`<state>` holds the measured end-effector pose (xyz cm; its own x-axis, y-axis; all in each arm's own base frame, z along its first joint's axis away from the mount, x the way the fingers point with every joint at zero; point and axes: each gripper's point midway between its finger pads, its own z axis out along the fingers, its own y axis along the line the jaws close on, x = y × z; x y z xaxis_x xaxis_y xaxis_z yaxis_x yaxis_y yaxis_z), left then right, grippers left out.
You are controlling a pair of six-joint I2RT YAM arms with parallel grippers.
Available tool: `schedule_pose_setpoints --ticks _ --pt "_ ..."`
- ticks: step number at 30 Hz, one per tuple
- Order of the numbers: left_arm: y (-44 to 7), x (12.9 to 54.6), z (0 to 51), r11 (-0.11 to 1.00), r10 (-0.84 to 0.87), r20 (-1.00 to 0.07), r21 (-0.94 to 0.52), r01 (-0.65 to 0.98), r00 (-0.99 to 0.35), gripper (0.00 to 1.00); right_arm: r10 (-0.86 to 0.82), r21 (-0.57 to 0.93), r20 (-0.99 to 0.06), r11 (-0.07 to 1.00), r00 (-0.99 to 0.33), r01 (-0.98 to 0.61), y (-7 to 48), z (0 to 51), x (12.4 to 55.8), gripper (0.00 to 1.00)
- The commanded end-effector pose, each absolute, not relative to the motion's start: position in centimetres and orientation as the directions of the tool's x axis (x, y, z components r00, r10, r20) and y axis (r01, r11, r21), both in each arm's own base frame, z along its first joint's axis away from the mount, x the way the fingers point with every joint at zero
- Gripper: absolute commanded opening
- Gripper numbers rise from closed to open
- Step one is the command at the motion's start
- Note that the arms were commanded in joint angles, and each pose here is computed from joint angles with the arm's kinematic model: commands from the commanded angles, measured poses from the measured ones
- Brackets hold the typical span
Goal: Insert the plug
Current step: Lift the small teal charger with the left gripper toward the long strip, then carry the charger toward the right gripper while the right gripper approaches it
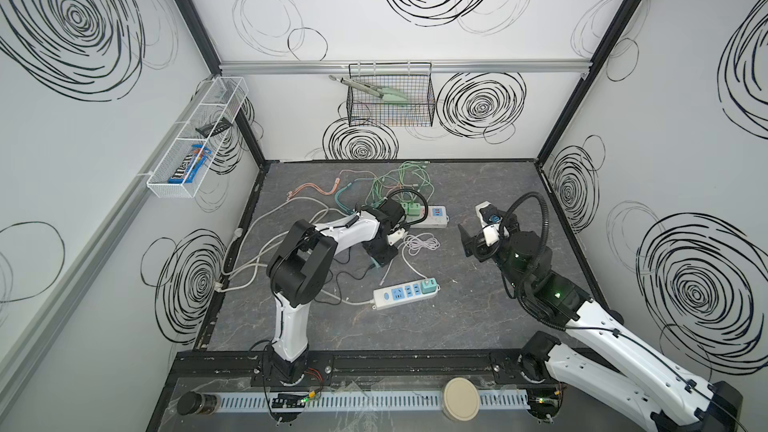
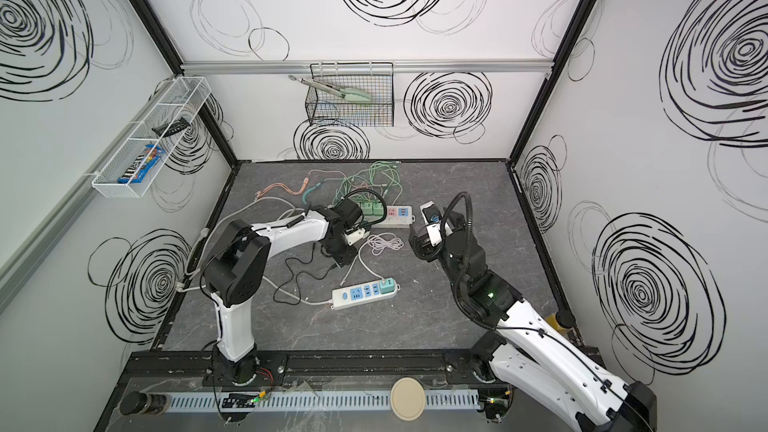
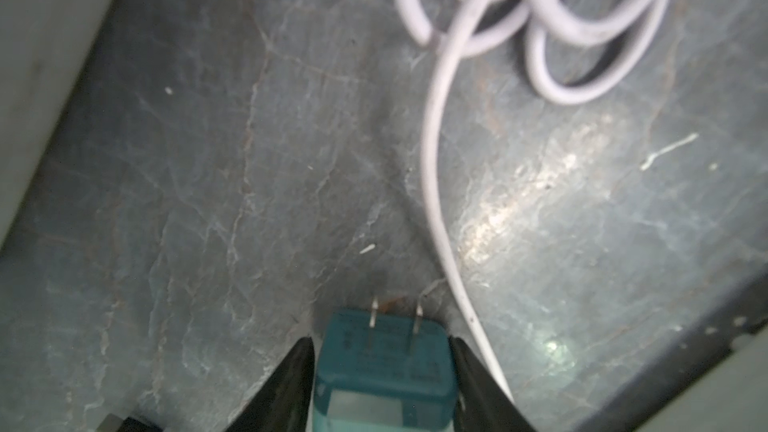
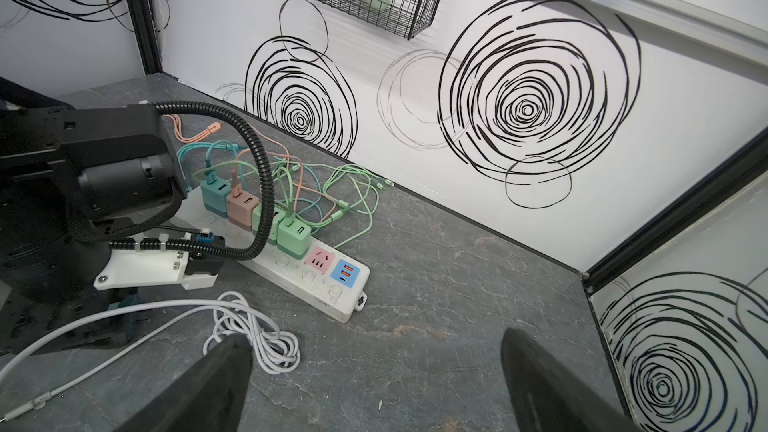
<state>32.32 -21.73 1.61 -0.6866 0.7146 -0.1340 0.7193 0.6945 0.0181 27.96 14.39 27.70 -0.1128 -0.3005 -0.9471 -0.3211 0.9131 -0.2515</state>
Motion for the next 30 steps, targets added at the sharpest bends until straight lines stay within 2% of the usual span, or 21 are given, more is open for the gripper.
schedule_pose_setpoints --ticks 1,4,9,14,20,25,28,30 --pt "-21.5 32.9 1.6 0.703 0.706 -0.129 0.006 0.711 -0.697 0.42 -0.280 -0.236 -0.954 0.923 -0.111 -0.304 14.2 28.3 28.1 0.97" --pt "-21.9 33.6 3.0 0.722 0.679 -0.191 -0.002 0.692 -0.709 0.28 -0.256 -0.211 -0.959 0.929 -0.117 -0.305 14.2 28.4 28.1 0.97" --pt "-22.5 35.0 8.1 0.781 0.558 -0.394 -0.048 0.622 -0.731 0.00 -0.218 -0.162 -0.971 0.899 -0.096 -0.406 16.0 29.1 27.4 0.97" --pt "-22.1 35.1 14.8 0.837 0.346 -0.621 -0.134 0.531 -0.703 0.00 -0.142 -0.113 -0.990 0.810 -0.004 -0.575 19.3 30.5 25.7 0.97" --pt "-20.7 34.6 24.9 0.839 -0.018 -0.796 -0.341 0.424 -0.605 0.00 -0.052 -0.068 -0.998 0.637 0.046 -0.768 23.5 32.1 23.0 0.97" --pt "-20.6 33.6 34.1 0.735 -0.303 -0.832 -0.514 0.442 -0.465 0.00 -0.091 -0.122 -0.992 0.525 0.086 -0.843 27.3 30.9 21.5 0.97" --pt "-20.5 33.1 38.0 0.680 -0.399 -0.824 -0.561 0.472 -0.403 0.00 -0.126 -0.146 -0.988 0.505 0.095 -0.851 29.1 30.2 21.4 0.97" --pt "-19.1 33.4 40.1 0.684 -0.473 -0.807 -0.589 0.429 -0.354 0.00 -0.133 -0.152 -0.986 0.504 0.097 -0.850 29.8 30.2 21.5 0.97"
